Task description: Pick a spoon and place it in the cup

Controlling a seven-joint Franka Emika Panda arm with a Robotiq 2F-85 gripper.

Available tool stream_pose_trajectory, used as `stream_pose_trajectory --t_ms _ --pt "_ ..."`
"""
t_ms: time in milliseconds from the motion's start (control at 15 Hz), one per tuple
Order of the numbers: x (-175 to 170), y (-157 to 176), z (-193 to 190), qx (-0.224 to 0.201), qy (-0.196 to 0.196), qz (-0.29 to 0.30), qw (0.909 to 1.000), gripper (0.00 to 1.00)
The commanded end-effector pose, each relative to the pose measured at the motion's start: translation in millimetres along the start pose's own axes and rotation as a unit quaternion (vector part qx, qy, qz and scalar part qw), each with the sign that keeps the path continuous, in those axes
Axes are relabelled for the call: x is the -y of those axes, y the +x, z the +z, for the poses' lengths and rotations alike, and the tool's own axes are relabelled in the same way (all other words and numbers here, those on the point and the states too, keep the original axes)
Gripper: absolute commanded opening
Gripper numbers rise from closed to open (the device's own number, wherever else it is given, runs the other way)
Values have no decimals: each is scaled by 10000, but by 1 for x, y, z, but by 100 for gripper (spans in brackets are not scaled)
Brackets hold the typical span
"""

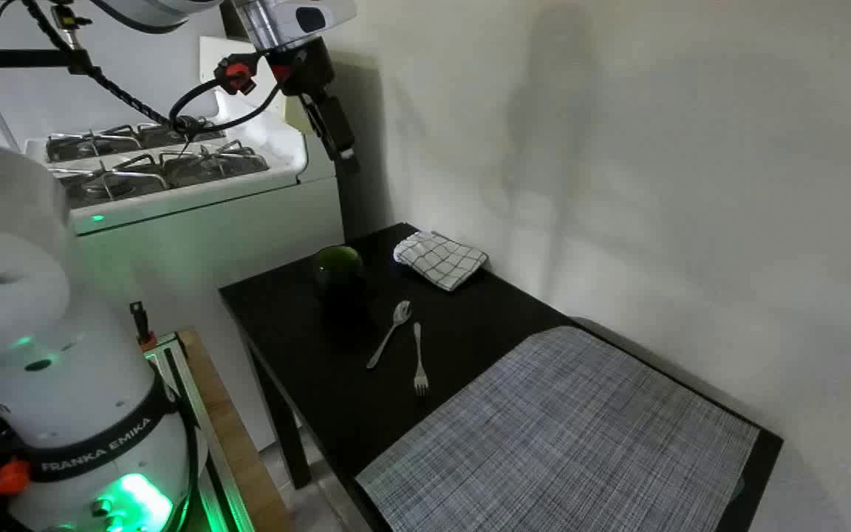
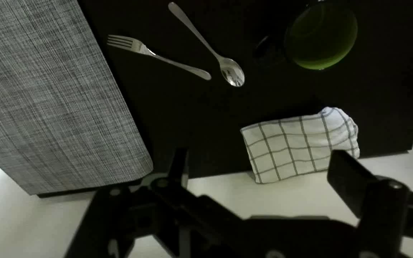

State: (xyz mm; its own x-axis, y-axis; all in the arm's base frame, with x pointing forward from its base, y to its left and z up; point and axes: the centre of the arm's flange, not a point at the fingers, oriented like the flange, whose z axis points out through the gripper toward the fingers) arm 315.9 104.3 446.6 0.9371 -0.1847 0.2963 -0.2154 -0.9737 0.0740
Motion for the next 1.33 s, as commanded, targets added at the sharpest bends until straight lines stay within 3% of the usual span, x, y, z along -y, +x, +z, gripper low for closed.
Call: stream_pose_trajectory --t_ms 0,267,467,800,1267 --pt "-3 -4 9 101 -49 2 9999 100" --pt "-6 -10 24 279 -122 6 9995 100" --pt "14 18 43 445 -412 399 9974 100" --pt "43 44 98 715 -1000 732 9897 100" --pt "69 68 175 690 -1208 729 9876 100"
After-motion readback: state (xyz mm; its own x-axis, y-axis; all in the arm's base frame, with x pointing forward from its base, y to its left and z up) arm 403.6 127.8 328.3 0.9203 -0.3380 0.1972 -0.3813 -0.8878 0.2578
